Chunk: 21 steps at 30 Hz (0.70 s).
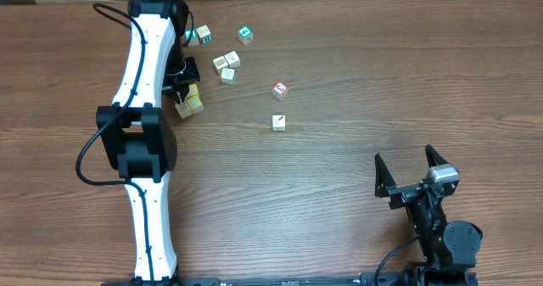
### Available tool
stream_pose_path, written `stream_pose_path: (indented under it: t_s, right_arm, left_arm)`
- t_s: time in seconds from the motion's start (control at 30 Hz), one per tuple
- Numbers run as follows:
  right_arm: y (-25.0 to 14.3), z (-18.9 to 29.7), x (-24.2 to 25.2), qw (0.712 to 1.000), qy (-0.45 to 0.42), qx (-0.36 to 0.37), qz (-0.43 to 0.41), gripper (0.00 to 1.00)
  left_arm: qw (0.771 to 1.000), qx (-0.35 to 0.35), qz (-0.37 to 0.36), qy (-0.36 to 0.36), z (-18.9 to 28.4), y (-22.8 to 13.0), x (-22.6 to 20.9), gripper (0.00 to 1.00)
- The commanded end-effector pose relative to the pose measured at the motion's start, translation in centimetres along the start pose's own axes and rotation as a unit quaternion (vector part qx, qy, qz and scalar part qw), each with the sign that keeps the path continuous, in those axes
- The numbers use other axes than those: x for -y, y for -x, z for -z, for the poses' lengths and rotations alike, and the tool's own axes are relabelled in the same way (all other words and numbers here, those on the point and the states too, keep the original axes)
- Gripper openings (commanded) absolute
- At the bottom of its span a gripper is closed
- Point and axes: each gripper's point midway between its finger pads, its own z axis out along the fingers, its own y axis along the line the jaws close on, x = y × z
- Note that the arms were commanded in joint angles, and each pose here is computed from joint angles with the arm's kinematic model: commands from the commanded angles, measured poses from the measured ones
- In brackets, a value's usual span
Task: Form a tower
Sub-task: 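Lower the left gripper onto a yellow-edged block in the cluster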
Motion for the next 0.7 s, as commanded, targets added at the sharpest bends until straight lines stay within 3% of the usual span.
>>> stream_pose_path:
  t_s: [0.0,0.33,0.57,0.67]
  right_arm:
    - [-0.2,0.0,0.1,1.000,-0.003,0.002,-0.001,1.00]
    - [-0.2,0.0,0.1,1.000,-0.003,0.002,-0.001,1.00]
    - [-0.2,0.0,0.1,1.000,-0.003,0.002,-0.001,1.00]
    - [-0.2,0.0,0.1,1.000,-0.003,0.002,-0.001,1.00]
  left_arm:
    - [0.999,-0.025,-0.011,0.024,-1.4,-1.1,-0.2,0.04]
    - [1.000,0.006,-0.005,0.028,-5.0,0.9,0.5,0.05]
    - [0.997,0.078,0.004,-0.004,-4.7,4.5,2.1,0.39]
    - [0.996,0.088,0.004,-0.015,-4.6,5.0,2.5,0.44]
